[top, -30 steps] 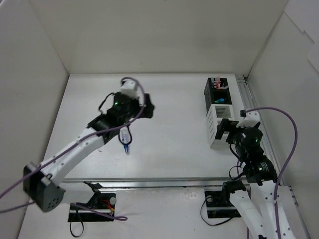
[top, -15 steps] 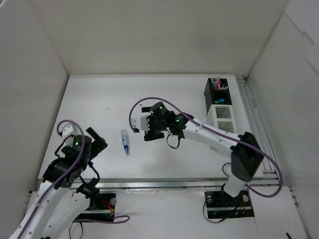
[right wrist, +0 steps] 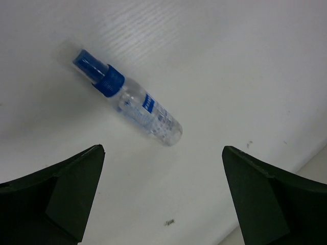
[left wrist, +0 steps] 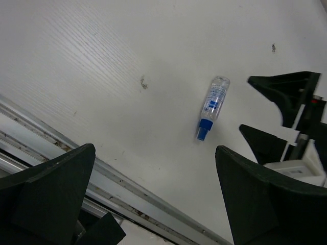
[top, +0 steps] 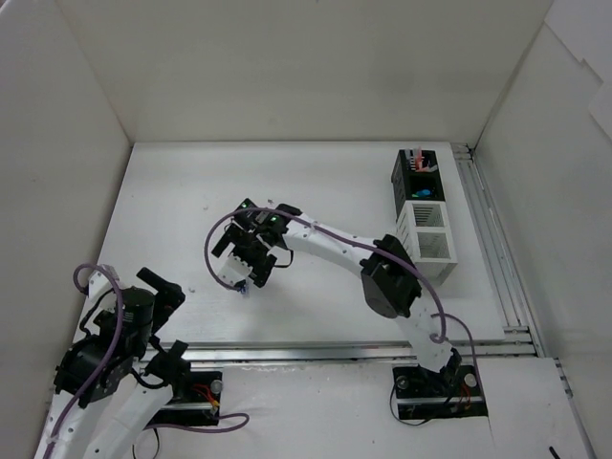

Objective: Sort the stationery into containers
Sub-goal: Pick up the stationery from the center of the board.

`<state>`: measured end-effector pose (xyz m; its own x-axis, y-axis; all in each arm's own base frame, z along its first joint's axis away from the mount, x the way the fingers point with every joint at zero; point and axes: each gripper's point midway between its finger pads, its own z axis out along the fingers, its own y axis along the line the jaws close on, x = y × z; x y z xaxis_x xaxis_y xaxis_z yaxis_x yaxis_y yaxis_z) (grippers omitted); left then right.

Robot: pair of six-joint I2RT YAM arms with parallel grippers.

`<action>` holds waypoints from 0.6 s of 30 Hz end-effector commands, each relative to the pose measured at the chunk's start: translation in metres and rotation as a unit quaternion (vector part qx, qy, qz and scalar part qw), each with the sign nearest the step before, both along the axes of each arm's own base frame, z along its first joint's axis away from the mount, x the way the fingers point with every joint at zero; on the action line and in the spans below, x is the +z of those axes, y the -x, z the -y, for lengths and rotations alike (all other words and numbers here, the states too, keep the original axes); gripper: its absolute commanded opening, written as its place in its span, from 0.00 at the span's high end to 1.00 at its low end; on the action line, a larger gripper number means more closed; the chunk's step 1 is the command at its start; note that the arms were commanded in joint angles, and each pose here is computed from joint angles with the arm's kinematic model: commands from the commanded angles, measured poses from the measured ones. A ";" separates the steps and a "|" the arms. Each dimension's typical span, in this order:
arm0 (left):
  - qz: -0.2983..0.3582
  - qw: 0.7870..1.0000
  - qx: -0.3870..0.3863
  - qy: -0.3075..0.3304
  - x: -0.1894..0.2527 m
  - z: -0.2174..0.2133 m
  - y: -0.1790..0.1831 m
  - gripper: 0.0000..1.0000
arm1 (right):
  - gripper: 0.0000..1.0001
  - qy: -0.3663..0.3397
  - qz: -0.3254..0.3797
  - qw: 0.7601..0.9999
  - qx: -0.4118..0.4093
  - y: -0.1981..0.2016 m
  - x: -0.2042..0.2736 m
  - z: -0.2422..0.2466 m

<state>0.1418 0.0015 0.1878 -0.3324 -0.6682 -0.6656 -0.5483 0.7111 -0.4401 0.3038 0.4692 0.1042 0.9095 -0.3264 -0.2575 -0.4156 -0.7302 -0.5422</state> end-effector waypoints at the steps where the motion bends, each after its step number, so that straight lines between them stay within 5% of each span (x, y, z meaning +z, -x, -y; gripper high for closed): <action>1: 0.022 0.999 -0.019 0.017 0.009 0.008 -0.004 0.01 | 0.02 0.051 -0.019 0.996 0.065 0.020 -0.018 0.004; 18: 0.032 0.999 -0.041 0.010 0.017 0.007 0.005 0.00 | 0.06 0.068 -0.020 0.995 0.073 0.010 -0.084 -0.023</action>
